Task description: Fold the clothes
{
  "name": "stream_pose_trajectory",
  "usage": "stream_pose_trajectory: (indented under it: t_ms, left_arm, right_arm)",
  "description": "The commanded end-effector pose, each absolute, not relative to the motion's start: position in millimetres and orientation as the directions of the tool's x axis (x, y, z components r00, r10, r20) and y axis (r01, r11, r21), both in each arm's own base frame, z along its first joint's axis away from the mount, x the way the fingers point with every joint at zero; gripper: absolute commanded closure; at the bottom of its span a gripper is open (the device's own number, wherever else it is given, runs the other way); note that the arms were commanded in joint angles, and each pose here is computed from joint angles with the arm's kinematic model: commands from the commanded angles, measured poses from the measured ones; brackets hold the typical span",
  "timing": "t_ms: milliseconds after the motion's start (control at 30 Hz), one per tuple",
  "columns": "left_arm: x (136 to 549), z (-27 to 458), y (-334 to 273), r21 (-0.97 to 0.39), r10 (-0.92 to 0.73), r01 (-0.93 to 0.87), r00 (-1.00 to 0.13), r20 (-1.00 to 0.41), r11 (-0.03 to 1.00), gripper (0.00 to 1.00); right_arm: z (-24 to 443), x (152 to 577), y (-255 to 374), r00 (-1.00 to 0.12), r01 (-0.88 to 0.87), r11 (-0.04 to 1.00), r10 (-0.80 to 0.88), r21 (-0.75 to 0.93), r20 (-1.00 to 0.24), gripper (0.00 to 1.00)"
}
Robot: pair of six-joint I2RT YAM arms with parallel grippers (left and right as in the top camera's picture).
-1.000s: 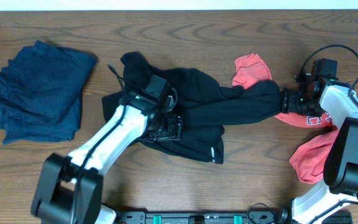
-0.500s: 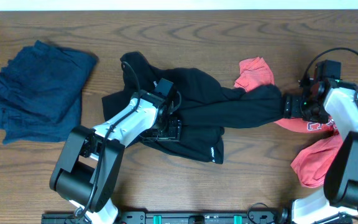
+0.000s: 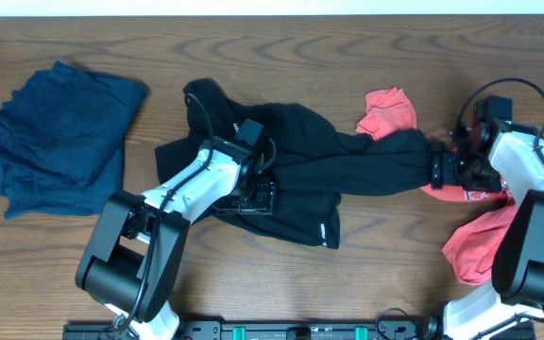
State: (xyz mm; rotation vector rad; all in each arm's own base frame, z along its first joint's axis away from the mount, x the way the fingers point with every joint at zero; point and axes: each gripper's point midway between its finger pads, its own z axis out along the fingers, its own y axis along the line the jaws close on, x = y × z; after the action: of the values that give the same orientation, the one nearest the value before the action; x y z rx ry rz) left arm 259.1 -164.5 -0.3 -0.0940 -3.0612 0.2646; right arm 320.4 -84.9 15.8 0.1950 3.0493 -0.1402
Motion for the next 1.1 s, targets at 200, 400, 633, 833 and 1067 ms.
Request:
stream_pose_trajectory:
  t_ms: [200,400,633,833,1067]
  left_arm:
    - [255,-23,-147,-0.087,0.073,0.065,-0.993,0.093,0.994,0.25]
    - [254,-22,-146,-0.085,0.07,0.061,-0.993,0.097,0.994,0.25]
    - [254,-22,-146,-0.085,0.069,0.061,-0.993,0.097,0.994,0.25]
    - [254,-22,-146,-0.085,0.07,0.061,-0.993,0.098,0.995,0.25]
    - [245,-22,-142,-0.069,0.068,0.059,-0.988,0.136,0.996,0.25]
  right_arm:
    - [-3,344,-128,-0.933,0.334,0.924,0.295,-0.188,-0.207,0.97]
    - [20,330,-222,-0.722,0.68,0.711,0.607,-0.179,-0.332,0.99]
    - [56,302,-311,-0.453,0.877,0.478,0.789,-0.048,-0.416,0.99]
    - [64,313,-311,-0.421,0.858,0.499,0.819,0.124,-0.39,0.74]
    - [126,380,-242,-0.583,0.568,0.752,0.654,0.334,-0.482,0.57]
